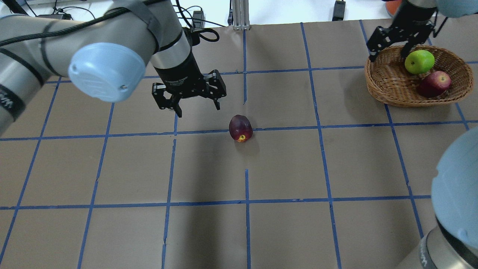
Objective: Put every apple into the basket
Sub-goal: 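Release the purple apple at center and raise the left gripper, then grasp the purple apple with the right gripper, then carry the purple apple into the basket with the right gripper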
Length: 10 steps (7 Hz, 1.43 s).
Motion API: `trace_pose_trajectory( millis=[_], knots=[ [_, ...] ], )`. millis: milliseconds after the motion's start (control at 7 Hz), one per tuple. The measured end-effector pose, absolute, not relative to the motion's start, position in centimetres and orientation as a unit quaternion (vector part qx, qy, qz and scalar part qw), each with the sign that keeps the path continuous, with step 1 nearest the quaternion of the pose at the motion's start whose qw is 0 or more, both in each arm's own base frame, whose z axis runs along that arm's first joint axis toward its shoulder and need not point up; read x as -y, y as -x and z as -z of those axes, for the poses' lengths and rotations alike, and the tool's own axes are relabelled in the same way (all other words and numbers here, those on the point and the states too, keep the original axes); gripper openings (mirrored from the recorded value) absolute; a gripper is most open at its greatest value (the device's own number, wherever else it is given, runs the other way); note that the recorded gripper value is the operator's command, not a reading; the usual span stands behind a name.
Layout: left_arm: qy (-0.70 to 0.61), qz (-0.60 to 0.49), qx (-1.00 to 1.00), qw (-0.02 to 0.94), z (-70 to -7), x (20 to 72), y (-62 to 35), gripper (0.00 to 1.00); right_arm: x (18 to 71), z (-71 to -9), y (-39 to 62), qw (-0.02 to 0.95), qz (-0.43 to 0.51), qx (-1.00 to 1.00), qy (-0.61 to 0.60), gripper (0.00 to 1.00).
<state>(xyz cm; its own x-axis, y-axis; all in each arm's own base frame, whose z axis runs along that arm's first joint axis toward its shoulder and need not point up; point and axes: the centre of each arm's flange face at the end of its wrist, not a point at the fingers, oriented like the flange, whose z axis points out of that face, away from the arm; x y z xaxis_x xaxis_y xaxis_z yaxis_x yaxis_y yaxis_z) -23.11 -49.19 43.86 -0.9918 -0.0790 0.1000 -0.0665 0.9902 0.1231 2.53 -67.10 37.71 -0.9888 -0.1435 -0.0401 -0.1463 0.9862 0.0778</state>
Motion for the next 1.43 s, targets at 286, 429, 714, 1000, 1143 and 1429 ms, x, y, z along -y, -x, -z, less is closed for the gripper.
trace_pose_trajectory(
  millis=[286, 429, 714, 1000, 1143, 1429],
  knots=[
    [0.000, 0.053, 0.998, 0.044, -47.1, 47.6, 17.8, 1.00, 65.2, -36.6, -16.4, 0.027, -0.054, -0.997, 0.044, 1.00],
    [0.002, 0.047, 0.998, 0.032, -47.7, 47.2, 16.5, 1.00, 63.7, -34.4, -22.1, 0.030, -0.068, -0.997, 0.037, 1.00],
    [0.003, 0.029, 1.000, 0.002, -48.7, 46.5, 15.4, 1.00, 61.1, -28.9, -29.6, 0.035, -0.077, -0.996, 0.025, 1.00],
    [0.003, 0.012, 1.000, -0.005, -49.1, 46.5, 15.2, 1.00, 59.4, -24.2, -34.2, 0.052, -0.086, -0.995, 0.027, 1.00],
    [0.002, 0.008, 1.000, -0.006, -49.2, 46.6, 15.1, 1.00, 58.9, -22.1, -35.8, 0.052, -0.092, -0.994, 0.026, 1.00],
    [0.000, 0.005, 1.000, -0.006, -49.3, 46.7, 14.9, 1.00, 58.4, -18.9, -37.5, 0.047, -0.097, -0.994, 0.012, 0.33]
  ],
)
